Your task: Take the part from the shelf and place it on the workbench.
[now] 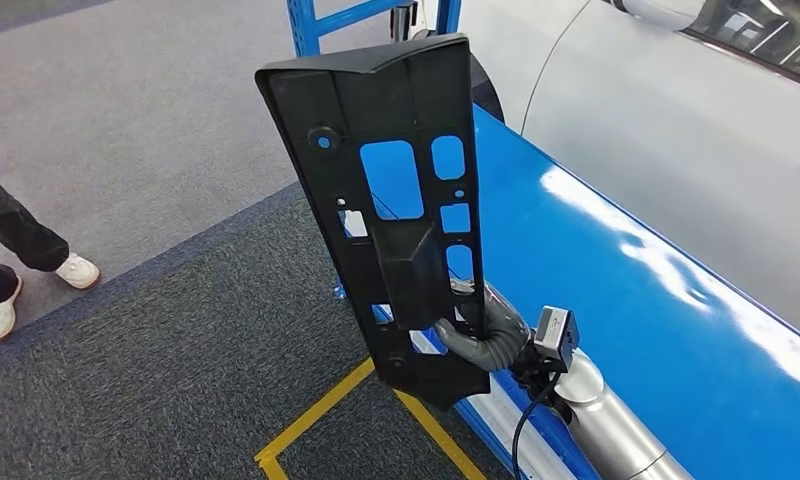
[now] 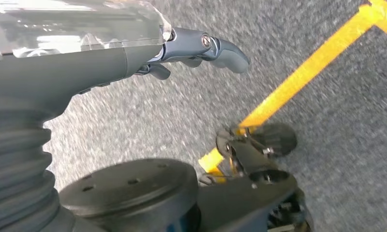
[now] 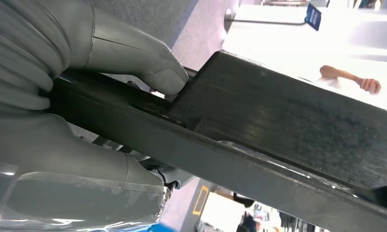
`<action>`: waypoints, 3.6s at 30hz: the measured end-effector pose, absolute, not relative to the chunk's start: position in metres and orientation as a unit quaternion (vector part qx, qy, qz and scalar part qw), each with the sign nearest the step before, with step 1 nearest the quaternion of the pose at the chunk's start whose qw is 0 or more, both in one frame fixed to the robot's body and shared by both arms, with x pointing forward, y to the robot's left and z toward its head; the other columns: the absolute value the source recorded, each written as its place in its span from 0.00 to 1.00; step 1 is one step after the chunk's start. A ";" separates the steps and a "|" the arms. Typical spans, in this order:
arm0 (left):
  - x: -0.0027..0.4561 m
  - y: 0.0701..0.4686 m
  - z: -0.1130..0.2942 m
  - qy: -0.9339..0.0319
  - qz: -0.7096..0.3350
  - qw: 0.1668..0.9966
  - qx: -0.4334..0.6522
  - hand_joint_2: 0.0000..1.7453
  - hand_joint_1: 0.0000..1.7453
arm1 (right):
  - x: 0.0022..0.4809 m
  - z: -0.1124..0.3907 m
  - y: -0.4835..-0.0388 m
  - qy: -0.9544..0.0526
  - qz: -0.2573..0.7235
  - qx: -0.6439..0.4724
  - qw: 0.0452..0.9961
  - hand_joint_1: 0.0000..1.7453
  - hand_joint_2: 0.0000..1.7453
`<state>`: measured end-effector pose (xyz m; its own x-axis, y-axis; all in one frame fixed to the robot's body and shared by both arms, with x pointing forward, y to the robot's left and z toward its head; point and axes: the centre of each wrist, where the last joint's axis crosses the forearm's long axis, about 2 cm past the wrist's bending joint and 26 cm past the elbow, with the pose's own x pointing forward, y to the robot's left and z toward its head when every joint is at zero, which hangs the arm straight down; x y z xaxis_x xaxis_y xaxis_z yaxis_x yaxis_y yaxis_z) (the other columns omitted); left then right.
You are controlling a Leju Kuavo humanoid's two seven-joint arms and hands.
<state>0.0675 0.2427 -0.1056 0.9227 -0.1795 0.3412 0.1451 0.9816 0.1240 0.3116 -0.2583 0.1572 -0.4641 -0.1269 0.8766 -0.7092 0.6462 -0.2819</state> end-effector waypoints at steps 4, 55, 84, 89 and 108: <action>0.066 0.243 -0.106 -0.177 -0.083 0.979 0.048 1.00 0.00 | 0.312 0.157 -0.258 -0.790 0.329 0.263 0.446 0.97 1.00; 0.066 0.242 -0.106 -0.174 -0.095 0.979 0.048 1.00 0.00 | 0.304 0.160 -0.266 -0.791 0.345 0.244 0.442 0.97 1.00; 0.067 0.243 -0.106 -0.165 -0.095 0.981 0.049 1.00 0.00 | 0.307 0.159 -0.277 -0.795 0.331 0.237 0.449 0.97 1.00; 0.066 0.243 -0.106 -0.163 -0.095 0.981 0.049 1.00 0.00 | 0.303 0.160 -0.280 -0.802 0.323 0.234 0.445 0.97 1.00; 0.062 0.242 -0.106 -0.160 -0.092 0.982 0.049 1.00 0.00 | 0.296 0.161 -0.283 -0.809 0.310 0.233 0.443 0.97 1.00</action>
<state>0.0618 0.2423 -0.1065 0.9317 -0.1964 0.3054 0.1652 0.9783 0.1253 0.2955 -0.2829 0.1606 -0.4999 -0.1019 0.8601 -0.6503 0.7000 -0.2950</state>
